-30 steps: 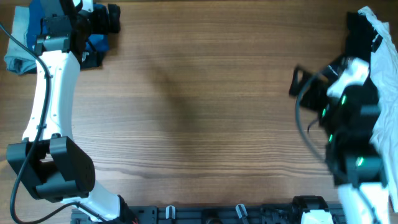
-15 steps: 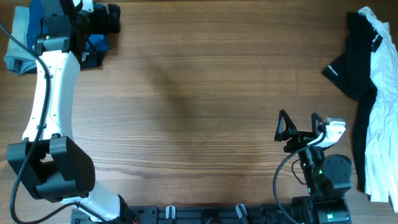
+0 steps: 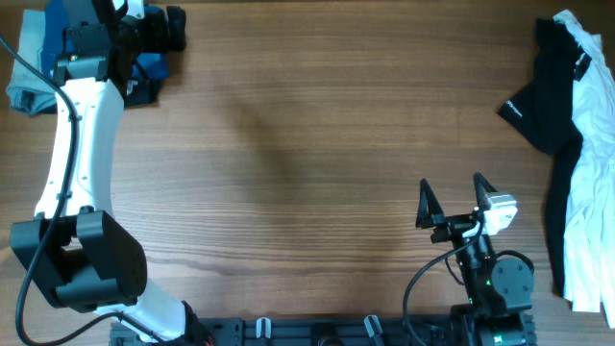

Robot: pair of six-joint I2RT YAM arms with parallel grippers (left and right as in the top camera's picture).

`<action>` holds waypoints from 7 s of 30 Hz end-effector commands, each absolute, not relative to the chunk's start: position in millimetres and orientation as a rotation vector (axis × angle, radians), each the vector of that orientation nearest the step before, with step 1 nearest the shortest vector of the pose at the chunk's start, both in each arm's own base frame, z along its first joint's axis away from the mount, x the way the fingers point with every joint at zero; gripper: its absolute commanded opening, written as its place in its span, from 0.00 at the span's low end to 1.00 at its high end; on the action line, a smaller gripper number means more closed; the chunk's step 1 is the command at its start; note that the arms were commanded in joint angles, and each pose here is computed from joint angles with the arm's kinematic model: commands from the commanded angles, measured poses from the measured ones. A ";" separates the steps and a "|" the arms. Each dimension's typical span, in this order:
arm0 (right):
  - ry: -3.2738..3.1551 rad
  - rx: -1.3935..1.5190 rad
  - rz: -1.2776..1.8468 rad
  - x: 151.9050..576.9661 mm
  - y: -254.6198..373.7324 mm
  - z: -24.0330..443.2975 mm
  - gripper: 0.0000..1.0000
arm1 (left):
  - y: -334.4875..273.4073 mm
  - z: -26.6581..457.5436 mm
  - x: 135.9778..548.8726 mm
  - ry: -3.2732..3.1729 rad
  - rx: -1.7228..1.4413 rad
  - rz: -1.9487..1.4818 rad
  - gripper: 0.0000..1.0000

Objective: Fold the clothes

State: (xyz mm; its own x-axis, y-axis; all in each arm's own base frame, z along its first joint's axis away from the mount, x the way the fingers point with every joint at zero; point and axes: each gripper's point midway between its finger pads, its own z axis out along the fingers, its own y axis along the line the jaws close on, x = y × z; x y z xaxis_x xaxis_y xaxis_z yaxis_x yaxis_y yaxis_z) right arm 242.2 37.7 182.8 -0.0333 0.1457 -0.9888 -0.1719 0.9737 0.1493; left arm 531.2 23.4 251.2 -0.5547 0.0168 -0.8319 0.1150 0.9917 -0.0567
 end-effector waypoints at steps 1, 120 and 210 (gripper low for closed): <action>1.559 -0.113 0.238 242.0 46.6 177.6 1.00 | 20.7 248.8 531.3 2.160 0.089 -0.148 1.00; 1.563 -0.112 0.239 242.1 46.7 177.0 1.00 | -5.6 184.5 244.7 1.531 0.082 -0.077 1.00; 1.563 -0.112 0.239 242.1 46.7 177.0 1.00 | -5.0 162.9 244.6 1.620 0.050 -0.105 1.00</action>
State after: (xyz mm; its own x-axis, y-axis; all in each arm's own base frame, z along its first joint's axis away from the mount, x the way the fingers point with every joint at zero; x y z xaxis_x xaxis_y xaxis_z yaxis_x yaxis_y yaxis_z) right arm 243.6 42.1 174.1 -0.0257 0.0962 -0.9950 -0.1959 0.9756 0.0994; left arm 245.2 -1.8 163.2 -0.0534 -0.0159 -0.9984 0.0808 0.9965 -0.0202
